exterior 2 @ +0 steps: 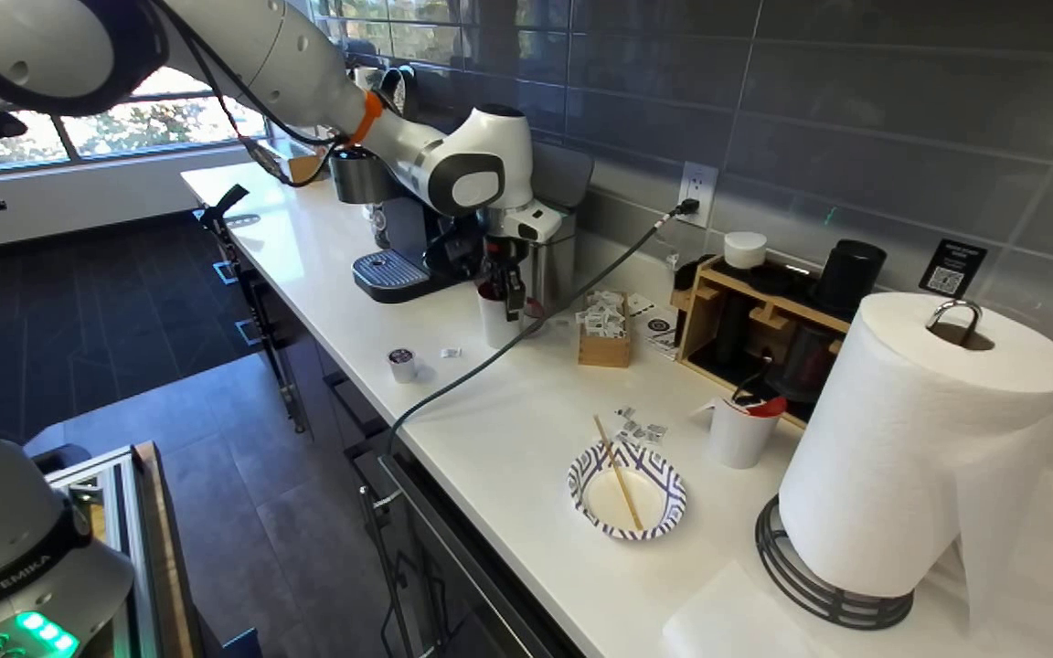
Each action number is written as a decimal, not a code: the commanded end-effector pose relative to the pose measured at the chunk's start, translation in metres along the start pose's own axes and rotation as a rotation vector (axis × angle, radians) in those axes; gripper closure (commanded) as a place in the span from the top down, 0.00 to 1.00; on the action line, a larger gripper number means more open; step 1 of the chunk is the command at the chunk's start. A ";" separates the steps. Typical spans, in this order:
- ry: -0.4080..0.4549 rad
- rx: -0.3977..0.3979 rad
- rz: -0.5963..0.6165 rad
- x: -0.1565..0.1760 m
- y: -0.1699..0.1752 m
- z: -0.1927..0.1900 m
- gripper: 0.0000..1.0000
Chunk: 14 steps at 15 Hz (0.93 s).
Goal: Swap the small crate and cup's places
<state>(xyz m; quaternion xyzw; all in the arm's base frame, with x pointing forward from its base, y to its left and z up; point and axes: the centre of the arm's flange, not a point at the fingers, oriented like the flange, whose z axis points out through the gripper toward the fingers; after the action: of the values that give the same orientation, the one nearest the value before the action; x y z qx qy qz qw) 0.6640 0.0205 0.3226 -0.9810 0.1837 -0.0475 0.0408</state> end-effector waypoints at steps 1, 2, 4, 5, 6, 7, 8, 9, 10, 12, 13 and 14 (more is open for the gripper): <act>-0.006 -0.008 0.014 0.000 0.001 -0.008 0.80; -0.010 -0.008 0.016 -0.001 0.003 -0.012 0.87; -0.017 -0.001 0.000 -0.008 0.010 -0.025 1.00; -0.015 0.005 -0.013 -0.013 0.013 -0.033 1.00; -0.008 0.007 -0.022 -0.018 0.017 -0.042 1.00; -0.008 0.015 -0.040 -0.024 0.023 -0.051 1.00; -0.001 0.023 -0.062 -0.030 0.029 -0.061 1.00; 0.005 0.034 -0.087 -0.035 0.034 -0.070 1.00; 0.014 0.046 -0.124 -0.041 0.043 -0.079 1.00; 0.062 0.037 -0.209 -0.050 0.064 -0.095 1.00; 0.089 0.029 -0.273 -0.056 0.079 -0.102 1.00; 0.115 0.037 -0.317 -0.061 0.093 -0.108 1.00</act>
<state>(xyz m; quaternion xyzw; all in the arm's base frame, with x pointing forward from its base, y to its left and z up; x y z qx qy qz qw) 0.6116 -0.0203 0.4057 -0.9918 0.0883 -0.0825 0.0412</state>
